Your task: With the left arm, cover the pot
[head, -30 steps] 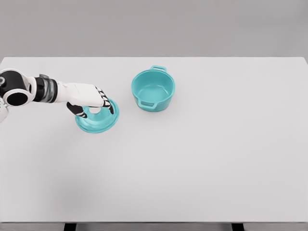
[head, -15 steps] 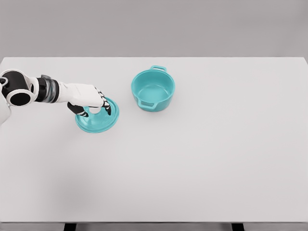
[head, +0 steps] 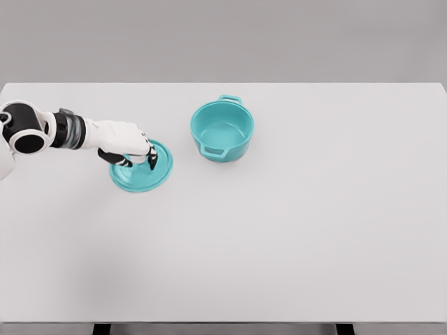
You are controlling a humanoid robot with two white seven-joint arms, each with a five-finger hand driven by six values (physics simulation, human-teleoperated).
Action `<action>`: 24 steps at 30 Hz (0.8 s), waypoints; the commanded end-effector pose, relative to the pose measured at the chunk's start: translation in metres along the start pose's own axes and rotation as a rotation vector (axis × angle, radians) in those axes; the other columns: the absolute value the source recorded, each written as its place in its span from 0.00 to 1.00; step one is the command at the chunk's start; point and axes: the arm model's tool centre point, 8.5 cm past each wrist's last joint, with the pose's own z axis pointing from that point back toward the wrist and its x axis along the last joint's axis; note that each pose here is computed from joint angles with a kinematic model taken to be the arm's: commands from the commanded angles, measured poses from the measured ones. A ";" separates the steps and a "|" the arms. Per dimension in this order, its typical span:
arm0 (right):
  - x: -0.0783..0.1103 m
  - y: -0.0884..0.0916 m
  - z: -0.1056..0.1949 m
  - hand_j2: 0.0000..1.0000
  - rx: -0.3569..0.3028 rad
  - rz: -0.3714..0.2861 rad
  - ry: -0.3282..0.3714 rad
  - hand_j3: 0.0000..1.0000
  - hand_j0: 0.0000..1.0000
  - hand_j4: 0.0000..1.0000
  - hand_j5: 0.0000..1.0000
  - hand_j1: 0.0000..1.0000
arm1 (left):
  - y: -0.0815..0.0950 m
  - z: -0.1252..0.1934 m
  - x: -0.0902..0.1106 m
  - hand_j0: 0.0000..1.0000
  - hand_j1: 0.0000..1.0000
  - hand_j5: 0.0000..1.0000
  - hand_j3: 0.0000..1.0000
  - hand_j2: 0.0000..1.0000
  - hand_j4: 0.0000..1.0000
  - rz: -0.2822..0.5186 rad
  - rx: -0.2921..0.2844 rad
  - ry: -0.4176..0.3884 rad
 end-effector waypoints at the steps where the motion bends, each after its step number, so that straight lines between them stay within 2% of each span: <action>1: 0.000 0.000 0.000 1.00 0.001 0.000 0.000 1.00 1.00 1.00 1.00 1.00 | 0.000 0.001 0.000 0.54 0.54 0.54 0.54 0.54 0.54 0.002 0.002 0.001; 6: -0.001 0.001 0.000 1.00 0.002 -0.001 0.001 1.00 1.00 1.00 1.00 1.00 | 0.002 0.004 -0.001 0.53 0.53 0.53 0.53 0.53 0.53 0.000 0.007 0.002; 12: -0.001 0.000 0.000 1.00 0.000 -0.001 0.001 1.00 1.00 1.00 1.00 1.00 | 0.013 0.009 -0.003 0.53 0.53 0.53 0.53 0.53 0.53 -0.003 0.032 0.001; 16: 0.000 0.000 0.000 1.00 0.001 0.000 0.000 1.00 1.00 1.00 1.00 1.00 | 0.031 0.015 -0.004 0.53 0.53 0.53 0.53 0.53 0.53 0.004 0.080 -0.011; 19: -0.001 0.001 0.000 1.00 0.002 -0.001 0.001 1.00 1.00 1.00 1.00 1.00 | 0.053 0.021 0.001 0.52 0.52 0.52 0.52 0.52 0.52 -0.031 0.117 -0.024; 20: 0.000 0.000 0.000 1.00 0.001 0.000 0.000 1.00 1.00 1.00 1.00 1.00 | 0.060 0.022 0.002 0.52 0.52 0.52 0.52 0.52 0.52 -0.020 0.139 -0.038; 24: -0.001 0.001 0.000 1.00 0.002 -0.001 0.001 1.00 1.00 1.00 1.00 1.00 | 0.074 0.017 0.010 0.51 0.51 0.51 0.51 0.51 0.51 -0.034 0.165 -0.069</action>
